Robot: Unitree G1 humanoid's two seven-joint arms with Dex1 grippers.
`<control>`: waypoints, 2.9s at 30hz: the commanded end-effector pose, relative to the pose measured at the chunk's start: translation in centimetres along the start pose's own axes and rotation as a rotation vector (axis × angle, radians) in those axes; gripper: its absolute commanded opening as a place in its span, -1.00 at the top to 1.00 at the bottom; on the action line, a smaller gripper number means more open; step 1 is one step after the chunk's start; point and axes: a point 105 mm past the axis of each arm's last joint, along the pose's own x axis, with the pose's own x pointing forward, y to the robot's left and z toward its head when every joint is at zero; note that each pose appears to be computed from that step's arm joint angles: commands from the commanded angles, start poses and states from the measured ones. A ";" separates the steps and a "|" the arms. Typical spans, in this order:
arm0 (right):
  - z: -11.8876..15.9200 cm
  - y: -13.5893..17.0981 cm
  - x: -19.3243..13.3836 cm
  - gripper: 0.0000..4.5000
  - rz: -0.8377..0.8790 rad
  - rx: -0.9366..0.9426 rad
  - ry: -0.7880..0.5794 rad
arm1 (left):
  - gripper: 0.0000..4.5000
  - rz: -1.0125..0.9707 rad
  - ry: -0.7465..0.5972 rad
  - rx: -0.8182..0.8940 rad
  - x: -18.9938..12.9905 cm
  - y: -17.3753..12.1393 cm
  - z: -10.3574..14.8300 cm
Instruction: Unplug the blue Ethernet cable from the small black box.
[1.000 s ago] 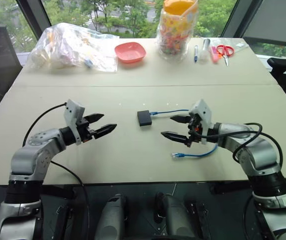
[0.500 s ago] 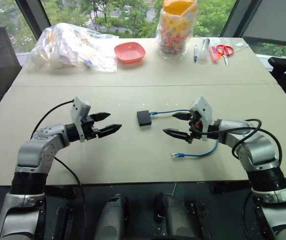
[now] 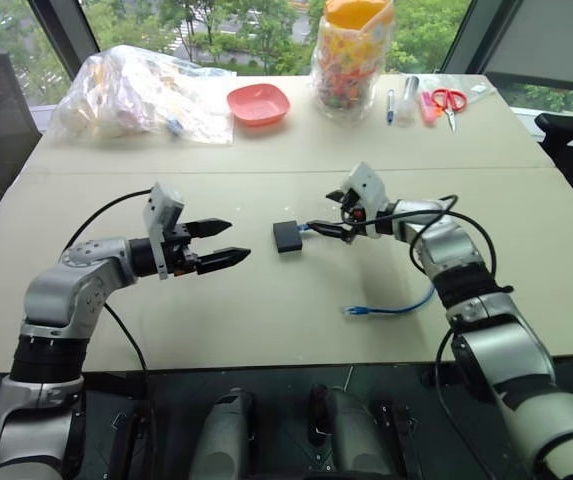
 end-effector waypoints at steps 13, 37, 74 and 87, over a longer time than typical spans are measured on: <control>0.9 3.1 3.6 0.36 0.199 -0.099 0.044 | -1.00 0.109 -0.050 0.009 -1.5 0.0 -0.3; 12.5 -1.2 -3.1 0.99 -0.415 -1.028 -0.366 | -1.00 -0.133 -0.324 -0.212 4.9 6.7 9.0; 9.6 2.4 -7.9 -0.35 -0.254 0.200 -0.656 | 0.79 -0.217 -0.466 -0.383 6.2 6.2 9.5; 10.6 5.3 -5.9 -0.35 -0.070 0.763 -0.817 | 0.79 -0.396 -0.465 -0.529 7.8 3.2 8.3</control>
